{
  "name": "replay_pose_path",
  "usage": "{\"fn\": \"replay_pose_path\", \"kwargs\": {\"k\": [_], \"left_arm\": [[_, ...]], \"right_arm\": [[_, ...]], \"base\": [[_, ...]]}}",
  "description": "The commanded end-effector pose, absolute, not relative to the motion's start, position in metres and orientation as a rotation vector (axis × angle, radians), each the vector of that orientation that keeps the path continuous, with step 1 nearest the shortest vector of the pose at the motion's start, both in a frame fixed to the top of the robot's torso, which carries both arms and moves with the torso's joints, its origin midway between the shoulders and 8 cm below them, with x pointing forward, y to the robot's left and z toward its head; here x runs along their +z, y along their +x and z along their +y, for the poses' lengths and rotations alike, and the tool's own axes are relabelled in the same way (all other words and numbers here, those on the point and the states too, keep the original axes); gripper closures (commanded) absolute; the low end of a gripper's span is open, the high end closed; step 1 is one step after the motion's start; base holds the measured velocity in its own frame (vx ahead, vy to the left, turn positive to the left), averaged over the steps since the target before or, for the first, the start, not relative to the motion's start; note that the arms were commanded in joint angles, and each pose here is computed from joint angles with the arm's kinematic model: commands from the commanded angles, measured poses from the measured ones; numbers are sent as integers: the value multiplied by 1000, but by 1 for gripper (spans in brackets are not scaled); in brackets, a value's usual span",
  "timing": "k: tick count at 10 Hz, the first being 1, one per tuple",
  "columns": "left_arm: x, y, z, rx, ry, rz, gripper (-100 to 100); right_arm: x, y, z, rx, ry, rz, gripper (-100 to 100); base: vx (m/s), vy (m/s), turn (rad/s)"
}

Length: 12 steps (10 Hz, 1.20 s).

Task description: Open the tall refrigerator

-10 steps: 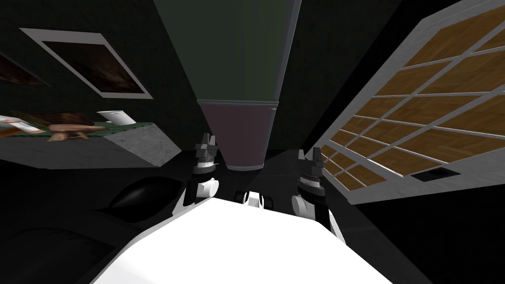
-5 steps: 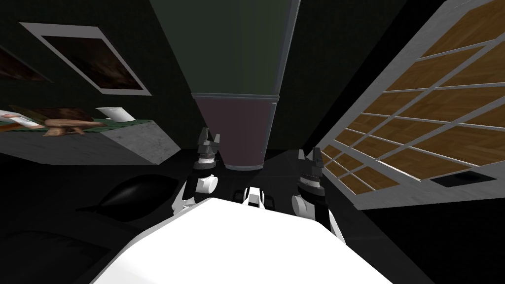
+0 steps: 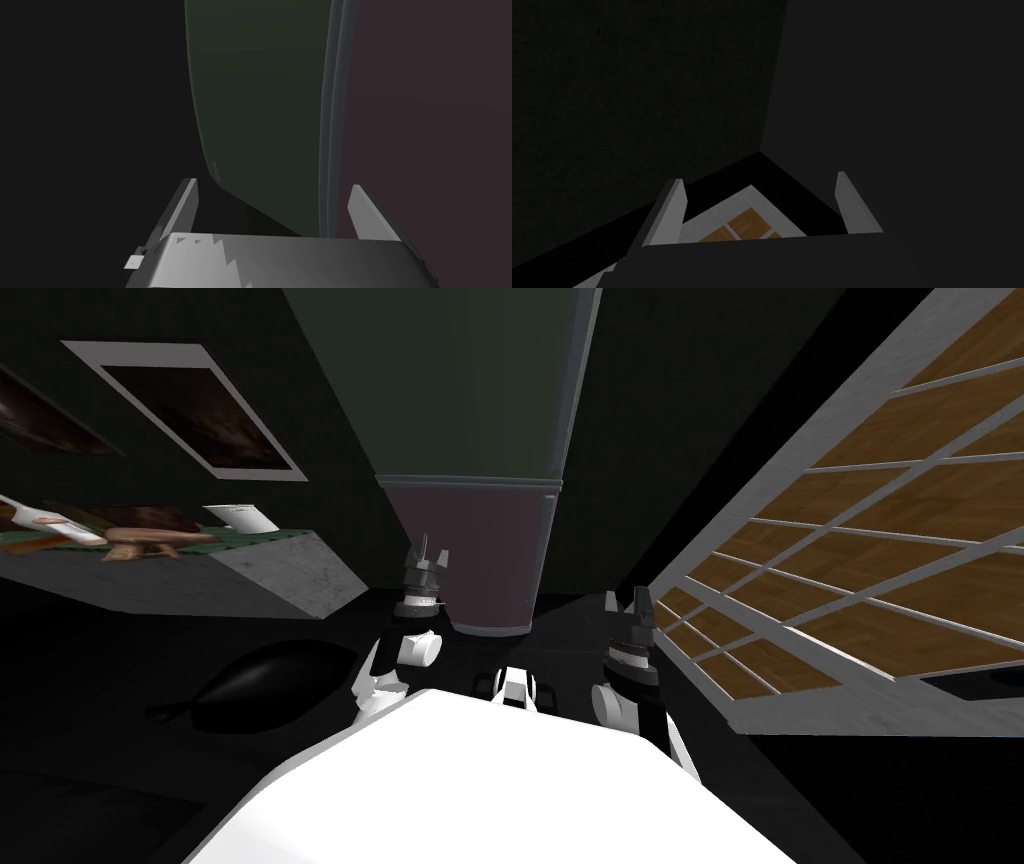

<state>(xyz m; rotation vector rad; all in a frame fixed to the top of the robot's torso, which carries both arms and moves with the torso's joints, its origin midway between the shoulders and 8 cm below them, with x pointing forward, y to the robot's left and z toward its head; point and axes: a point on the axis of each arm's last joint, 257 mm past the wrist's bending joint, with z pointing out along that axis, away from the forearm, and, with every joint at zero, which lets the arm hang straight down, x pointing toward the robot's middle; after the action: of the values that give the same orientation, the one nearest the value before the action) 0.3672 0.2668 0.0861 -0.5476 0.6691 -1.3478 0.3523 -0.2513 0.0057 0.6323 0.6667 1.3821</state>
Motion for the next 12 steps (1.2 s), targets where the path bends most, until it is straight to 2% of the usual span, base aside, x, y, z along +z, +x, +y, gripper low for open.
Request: {"fn": "replay_pose_path", "kwargs": {"k": [1, 12], "left_arm": [[96, 375, 266, -1342, -543, 681, -100], [161, 403, 261, -1304, -510, 693, -100]], "right_arm": [[6, 352, -251, 1382, 632, 667, 0], [6, 352, -251, 1382, 632, 667, 0]], "base": [[82, -88, 27], [86, -116, 63]]}}
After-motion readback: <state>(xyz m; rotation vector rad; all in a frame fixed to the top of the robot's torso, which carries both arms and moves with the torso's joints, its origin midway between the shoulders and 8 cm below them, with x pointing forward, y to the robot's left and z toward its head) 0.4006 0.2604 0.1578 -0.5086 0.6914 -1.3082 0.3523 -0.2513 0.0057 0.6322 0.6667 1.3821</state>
